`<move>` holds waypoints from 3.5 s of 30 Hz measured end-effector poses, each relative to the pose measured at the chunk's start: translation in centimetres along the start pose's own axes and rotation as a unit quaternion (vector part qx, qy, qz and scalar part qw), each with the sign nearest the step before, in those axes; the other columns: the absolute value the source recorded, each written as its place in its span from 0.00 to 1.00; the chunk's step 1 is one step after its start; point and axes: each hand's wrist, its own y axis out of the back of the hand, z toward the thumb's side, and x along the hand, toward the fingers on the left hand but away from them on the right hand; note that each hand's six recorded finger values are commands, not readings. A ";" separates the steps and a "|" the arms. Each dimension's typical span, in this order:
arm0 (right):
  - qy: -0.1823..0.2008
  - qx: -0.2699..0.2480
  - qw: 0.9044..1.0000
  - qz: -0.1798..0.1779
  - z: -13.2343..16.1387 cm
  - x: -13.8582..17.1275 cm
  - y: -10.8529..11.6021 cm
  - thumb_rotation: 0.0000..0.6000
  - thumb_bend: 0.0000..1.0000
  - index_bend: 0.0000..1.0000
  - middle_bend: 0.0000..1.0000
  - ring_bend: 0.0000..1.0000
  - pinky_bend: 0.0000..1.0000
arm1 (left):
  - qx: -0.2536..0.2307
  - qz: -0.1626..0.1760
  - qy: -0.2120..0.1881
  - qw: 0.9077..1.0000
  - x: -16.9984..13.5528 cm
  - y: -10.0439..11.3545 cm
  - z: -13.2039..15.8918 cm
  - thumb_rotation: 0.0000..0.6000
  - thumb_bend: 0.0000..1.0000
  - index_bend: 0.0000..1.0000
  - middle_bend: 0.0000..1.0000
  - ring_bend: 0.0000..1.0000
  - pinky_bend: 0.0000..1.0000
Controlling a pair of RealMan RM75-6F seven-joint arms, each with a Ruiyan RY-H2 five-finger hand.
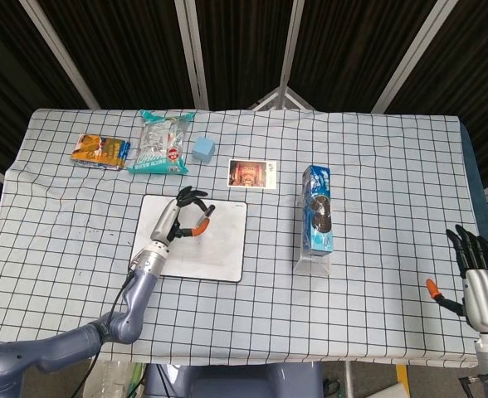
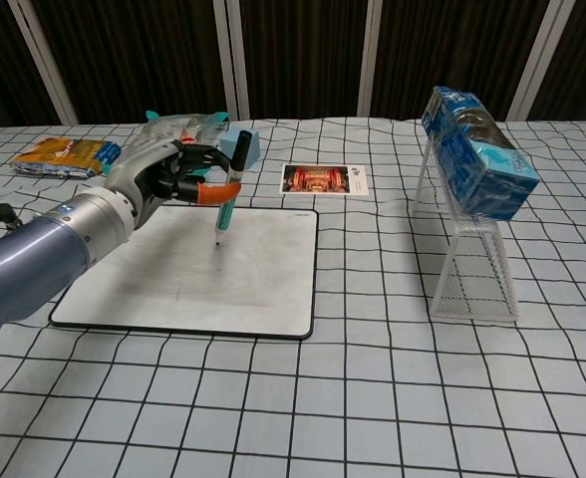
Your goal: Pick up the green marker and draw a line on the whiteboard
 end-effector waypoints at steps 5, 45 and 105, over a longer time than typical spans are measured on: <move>0.000 0.000 1.000 -0.001 0.1 -0.1 0.0 1.00 0.30 0.00 0.00 0.00 0.00 | -0.003 -0.007 0.002 1.000 -0.1 -0.5 0.0 1.00 0.52 0.72 0.22 0.00 0.00; 0.001 0.003 1.000 -0.009 0.1 0.0 0.2 1.00 0.30 0.00 0.00 0.00 0.00 | -0.002 -0.026 -0.039 0.999 -1.7 0.4 3.0 1.00 0.52 0.72 0.22 0.00 0.00; -0.007 -0.004 1.000 -0.005 -0.2 0.1 0.1 1.00 0.30 0.00 0.00 0.00 0.00 | 0.087 -0.025 -0.015 0.996 0.4 -0.5 -0.3 1.00 0.52 0.73 0.23 0.00 0.00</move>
